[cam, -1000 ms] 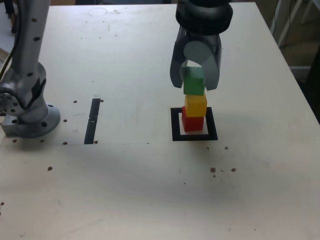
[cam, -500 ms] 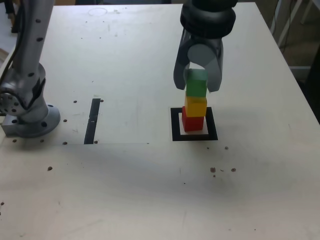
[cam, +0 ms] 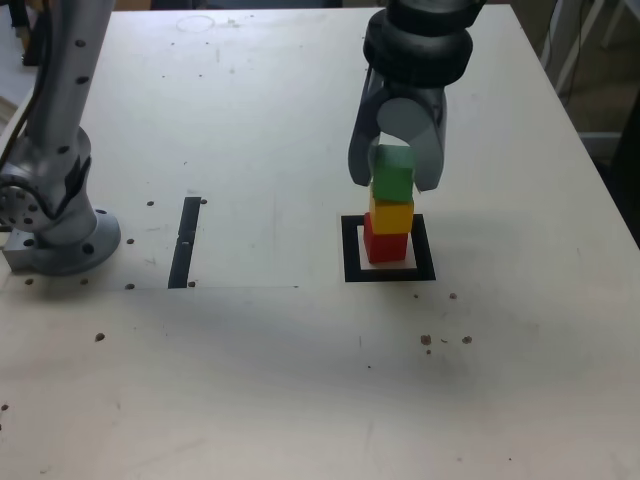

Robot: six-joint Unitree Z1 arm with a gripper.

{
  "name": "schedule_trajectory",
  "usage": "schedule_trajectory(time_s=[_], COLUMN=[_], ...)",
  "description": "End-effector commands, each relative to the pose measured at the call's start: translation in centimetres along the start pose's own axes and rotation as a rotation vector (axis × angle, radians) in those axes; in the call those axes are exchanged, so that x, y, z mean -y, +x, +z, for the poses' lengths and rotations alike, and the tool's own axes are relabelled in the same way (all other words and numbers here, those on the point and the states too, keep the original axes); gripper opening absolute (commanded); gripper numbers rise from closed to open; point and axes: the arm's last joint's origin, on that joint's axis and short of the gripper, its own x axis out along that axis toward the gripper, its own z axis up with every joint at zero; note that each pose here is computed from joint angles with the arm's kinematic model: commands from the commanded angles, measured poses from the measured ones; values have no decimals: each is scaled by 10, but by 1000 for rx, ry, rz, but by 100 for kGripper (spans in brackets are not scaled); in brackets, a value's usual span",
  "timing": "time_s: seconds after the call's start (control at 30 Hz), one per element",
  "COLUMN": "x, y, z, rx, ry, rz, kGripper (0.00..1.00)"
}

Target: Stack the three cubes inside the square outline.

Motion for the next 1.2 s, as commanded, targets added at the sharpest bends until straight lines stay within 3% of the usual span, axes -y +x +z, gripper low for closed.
schedule_trajectory(time_s=[0.0,0.17,0.27,0.53,0.7,0.97,1.07,1.17], x=[0,1,1,1,0,-2,0,4], y=[-1,0,0,-6,-24,-76,-79,-72], z=[-3,-4,-4,-10,-27,-104,-131,-157], rx=[-4,-6,0,12,61,199,210,197], ry=[2,21,27,27,21,34,39,43], rz=[-4,-22,-27,-26,-17,4,0,-8], kGripper=[43,84,95,99,99,99,99,99])
